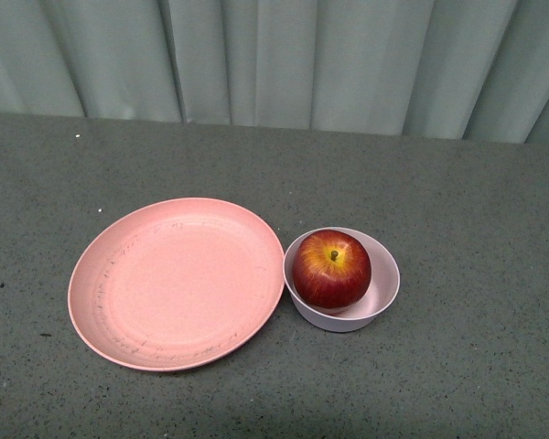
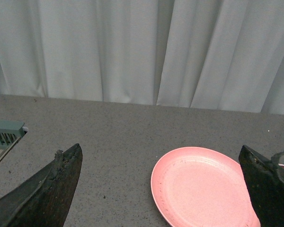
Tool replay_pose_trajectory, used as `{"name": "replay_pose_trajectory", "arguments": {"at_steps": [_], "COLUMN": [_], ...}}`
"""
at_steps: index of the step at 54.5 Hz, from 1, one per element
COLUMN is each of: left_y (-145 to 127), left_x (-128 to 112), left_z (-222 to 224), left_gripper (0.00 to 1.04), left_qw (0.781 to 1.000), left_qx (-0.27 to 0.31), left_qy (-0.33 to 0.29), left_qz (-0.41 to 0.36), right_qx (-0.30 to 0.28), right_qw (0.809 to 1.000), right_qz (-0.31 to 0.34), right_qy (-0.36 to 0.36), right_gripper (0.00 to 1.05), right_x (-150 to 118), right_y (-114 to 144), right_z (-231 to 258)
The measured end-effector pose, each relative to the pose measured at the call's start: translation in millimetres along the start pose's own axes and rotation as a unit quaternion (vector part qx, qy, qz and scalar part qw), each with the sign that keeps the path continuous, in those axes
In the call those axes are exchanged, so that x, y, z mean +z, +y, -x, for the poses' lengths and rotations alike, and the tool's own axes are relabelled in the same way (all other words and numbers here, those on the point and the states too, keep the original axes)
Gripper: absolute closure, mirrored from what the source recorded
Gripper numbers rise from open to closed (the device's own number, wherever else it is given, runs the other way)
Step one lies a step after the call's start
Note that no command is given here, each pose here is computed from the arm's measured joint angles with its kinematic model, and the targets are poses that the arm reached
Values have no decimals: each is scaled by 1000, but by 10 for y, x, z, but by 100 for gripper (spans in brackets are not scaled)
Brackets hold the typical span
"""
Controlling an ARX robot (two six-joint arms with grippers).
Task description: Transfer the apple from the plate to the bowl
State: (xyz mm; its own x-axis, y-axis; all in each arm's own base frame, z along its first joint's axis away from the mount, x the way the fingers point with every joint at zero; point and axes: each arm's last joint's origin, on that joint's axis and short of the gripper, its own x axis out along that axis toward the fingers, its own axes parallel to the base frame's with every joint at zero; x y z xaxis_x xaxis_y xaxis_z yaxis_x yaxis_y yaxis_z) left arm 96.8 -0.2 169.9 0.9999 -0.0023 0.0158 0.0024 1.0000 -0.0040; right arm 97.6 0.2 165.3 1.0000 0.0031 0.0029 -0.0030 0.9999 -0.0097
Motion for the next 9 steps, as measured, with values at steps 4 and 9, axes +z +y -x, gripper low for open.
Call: {"name": "replay_pose_trajectory", "arguments": {"at_steps": [4, 9], "left_y": [0, 0], "left_x": [0, 0], "left_z": [0, 0], "left_gripper": [7, 7], "left_qw": [1000, 1000], "left_qx": [0, 0], "left_qy": [0, 0], "left_qz": [0, 0], "right_qx": [0, 0], "right_qw": [1000, 1000], "right_qz": [0, 0], "right_qy": [0, 0], "right_gripper": [9, 9], "right_x": [0, 0], "right_y": [0, 0], "right_z": [0, 0]}}
